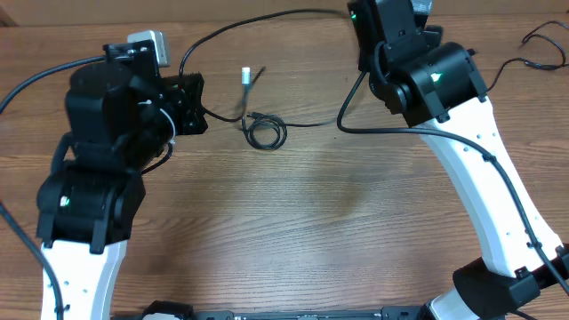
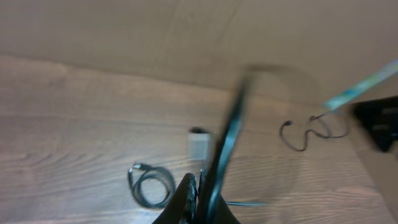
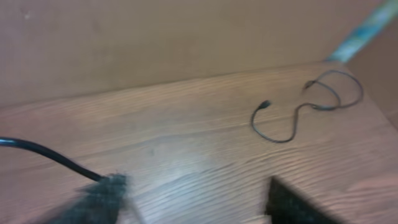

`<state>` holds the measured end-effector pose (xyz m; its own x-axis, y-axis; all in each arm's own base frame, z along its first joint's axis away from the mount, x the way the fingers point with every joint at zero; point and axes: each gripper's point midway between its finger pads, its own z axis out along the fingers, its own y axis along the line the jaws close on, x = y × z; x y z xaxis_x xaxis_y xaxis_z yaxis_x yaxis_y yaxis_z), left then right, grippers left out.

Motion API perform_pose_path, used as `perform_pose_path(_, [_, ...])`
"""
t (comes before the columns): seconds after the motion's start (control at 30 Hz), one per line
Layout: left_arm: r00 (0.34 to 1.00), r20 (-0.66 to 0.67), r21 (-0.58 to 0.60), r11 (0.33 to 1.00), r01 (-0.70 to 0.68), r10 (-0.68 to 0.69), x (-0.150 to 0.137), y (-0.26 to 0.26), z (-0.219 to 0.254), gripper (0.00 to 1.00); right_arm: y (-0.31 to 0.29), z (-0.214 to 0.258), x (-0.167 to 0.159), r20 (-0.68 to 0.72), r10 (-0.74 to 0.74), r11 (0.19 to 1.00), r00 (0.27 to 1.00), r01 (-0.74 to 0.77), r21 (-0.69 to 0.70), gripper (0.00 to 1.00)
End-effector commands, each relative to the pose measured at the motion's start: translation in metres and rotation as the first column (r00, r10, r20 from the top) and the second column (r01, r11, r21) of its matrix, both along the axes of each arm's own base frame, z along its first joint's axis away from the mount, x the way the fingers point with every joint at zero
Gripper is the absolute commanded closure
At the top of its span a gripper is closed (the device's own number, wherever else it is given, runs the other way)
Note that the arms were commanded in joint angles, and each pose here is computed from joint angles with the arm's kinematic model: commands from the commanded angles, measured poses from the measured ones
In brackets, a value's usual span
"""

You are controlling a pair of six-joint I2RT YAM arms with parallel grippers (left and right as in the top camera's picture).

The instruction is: Untangle cables

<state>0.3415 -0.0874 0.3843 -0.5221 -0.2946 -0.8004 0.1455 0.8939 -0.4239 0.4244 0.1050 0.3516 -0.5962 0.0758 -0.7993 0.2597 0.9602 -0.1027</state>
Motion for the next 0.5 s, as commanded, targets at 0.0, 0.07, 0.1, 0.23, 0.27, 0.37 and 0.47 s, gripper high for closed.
perform_pose_path(0.0, [0.999, 0.041, -0.028, 0.999, 0.028, -0.027, -0.006, -0.003, 0.018, 0.96, 0.031, -0.007, -0.004, -0.040, 0.137, 0.982, 0.990, -0.130, 0.140, 0.02])
perform_pose_path(0.07, [0.999, 0.035, -0.044, 0.999, 0.022, -0.020, -0.006, -0.003, 0.018, 0.96, 0.047, -0.012, -0.008, -0.065, 0.210, 0.959, 0.976, -0.192, 0.207, 0.00])
perform_pose_path(0.1, [0.999, 0.032, -0.059, 0.998, 0.015, -0.013, -0.006, -0.003, 0.018, 0.96, 0.055, -0.015, -0.011, -0.080, 0.247, 0.945, 0.966, -0.222, 0.242, 0.00])
perform_pose_path(0.23, [0.999, 0.048, -0.134, 0.991, 0.032, -0.026, -0.006, -0.010, 0.029, 0.96, 0.082, -0.024, -0.026, -0.129, 0.375, 0.880, 0.918, -0.308, 0.362, 0.00])
perform_pose_path(0.27, [0.997, 0.068, -0.150, 0.987, 0.057, -0.047, -0.006, -0.014, 0.035, 0.96, 0.088, -0.026, -0.031, -0.142, 0.405, 0.861, 0.903, -0.325, 0.390, 0.00])
perform_pose_path(0.37, [0.987, 0.126, -0.201, 0.971, 0.125, -0.101, -0.007, -0.026, 0.052, 0.96, 0.104, -0.032, -0.044, -0.174, 0.485, 0.807, 0.857, -0.362, 0.467, 0.00])
perform_pose_path(0.47, [0.981, 0.161, -0.282, 0.948, 0.150, -0.108, -0.006, -0.032, 0.069, 0.96, 0.114, -0.038, -0.052, -0.196, 0.533, 0.770, 0.823, -0.376, 0.515, 0.00])
